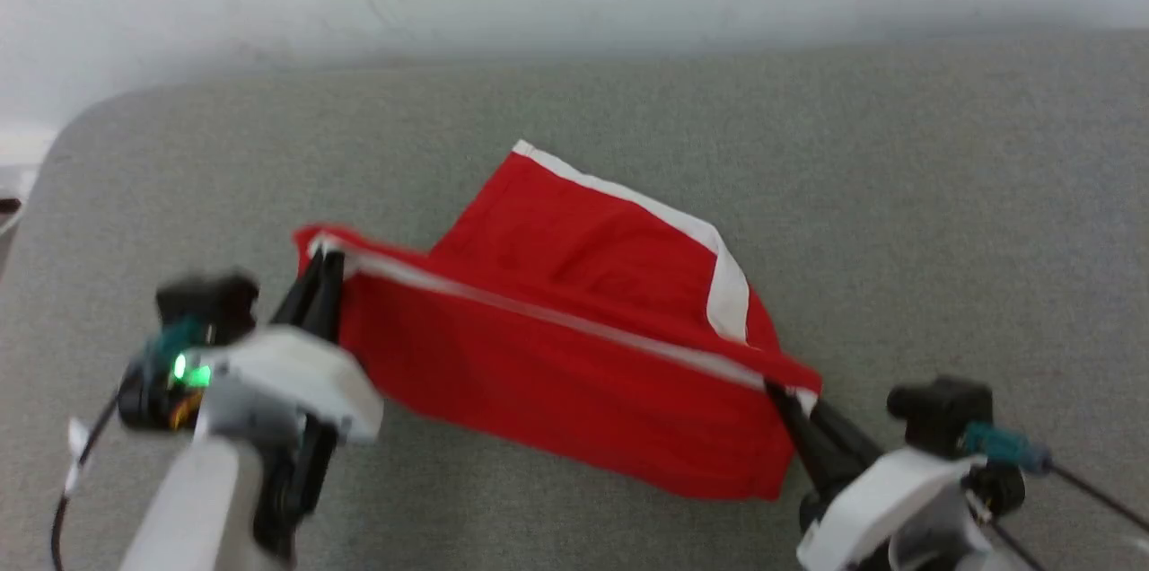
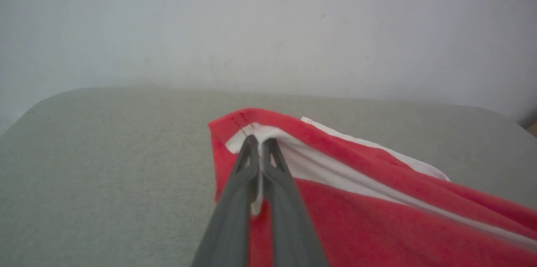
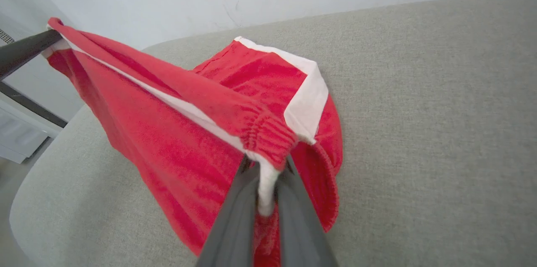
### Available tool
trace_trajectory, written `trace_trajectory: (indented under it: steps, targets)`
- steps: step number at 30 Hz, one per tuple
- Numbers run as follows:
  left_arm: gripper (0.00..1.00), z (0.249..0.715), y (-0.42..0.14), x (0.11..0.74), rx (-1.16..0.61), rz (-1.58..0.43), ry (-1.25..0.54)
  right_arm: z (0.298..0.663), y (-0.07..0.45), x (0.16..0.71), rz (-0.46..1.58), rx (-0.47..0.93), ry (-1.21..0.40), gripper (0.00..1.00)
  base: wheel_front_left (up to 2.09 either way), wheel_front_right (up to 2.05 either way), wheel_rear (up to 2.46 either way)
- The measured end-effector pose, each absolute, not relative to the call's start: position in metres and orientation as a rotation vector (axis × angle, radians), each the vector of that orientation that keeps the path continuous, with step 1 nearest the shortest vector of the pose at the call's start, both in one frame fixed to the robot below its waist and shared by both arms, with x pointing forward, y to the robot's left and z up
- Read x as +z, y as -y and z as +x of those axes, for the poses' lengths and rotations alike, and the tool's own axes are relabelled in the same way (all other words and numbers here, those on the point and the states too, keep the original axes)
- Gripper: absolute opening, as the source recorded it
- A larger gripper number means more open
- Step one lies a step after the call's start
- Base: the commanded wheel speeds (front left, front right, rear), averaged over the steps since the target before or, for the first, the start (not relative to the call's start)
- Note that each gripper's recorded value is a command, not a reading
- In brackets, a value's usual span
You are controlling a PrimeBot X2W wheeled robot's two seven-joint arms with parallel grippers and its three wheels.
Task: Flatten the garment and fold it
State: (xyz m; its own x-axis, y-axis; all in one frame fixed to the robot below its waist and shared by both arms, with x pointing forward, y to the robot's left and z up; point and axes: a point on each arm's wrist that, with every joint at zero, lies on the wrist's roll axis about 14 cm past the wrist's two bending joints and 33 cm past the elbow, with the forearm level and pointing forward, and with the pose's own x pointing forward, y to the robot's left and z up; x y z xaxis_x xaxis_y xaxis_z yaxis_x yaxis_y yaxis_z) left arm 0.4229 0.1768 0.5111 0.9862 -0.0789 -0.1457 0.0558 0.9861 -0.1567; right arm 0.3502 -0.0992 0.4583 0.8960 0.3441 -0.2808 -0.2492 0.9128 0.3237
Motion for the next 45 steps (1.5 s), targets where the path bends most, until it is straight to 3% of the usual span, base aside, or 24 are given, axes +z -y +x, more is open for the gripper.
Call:
trace_trajectory:
  steps: [11,17,25,26,27,28,29,30,45]
  targets:
    - [0.00,0.534,-0.124,0.472,-0.254,-0.071,-0.329,0.415,0.116,0.436,0.342,0.243,-0.394,0.00,0.00,0.00,0.00]
    - [0.00,0.556,-0.092,0.425,-0.319,-0.041,-0.489,0.425,0.117,0.419,0.370,0.236,-0.444,0.00,0.00,0.00,0.00]
    - [0.00,0.577,-0.066,0.389,-0.333,-0.049,-0.534,0.433,0.125,0.399,0.387,0.204,-0.474,0.00,0.00,0.00,0.00]
    - [0.00,0.576,-0.064,0.383,-0.332,-0.052,-0.555,0.432,0.125,0.397,0.391,0.203,-0.480,0.12,0.00,0.00,0.00]
    - [0.00,0.577,-0.062,0.380,-0.332,-0.055,-0.564,0.432,0.126,0.395,0.390,0.202,-0.484,0.35,0.00,0.00,0.00]
    - [0.00,0.579,-0.060,0.379,-0.334,-0.066,-0.566,0.431,0.126,0.394,0.390,0.201,-0.486,0.99,0.00,0.00,0.00]
    - [0.39,0.580,-0.060,0.379,-0.332,-0.074,-0.569,0.431,0.126,0.394,0.388,0.202,-0.481,1.00,0.00,0.00,0.00]
    - [1.00,0.581,-0.059,0.379,-0.328,-0.082,-0.572,0.431,0.126,0.395,0.384,0.204,-0.473,1.00,0.00,0.00,0.00]
    - [1.00,0.555,-0.105,0.413,-0.217,-0.202,-0.483,0.422,0.157,0.470,0.254,0.190,-0.116,1.00,0.00,0.00,0.00]
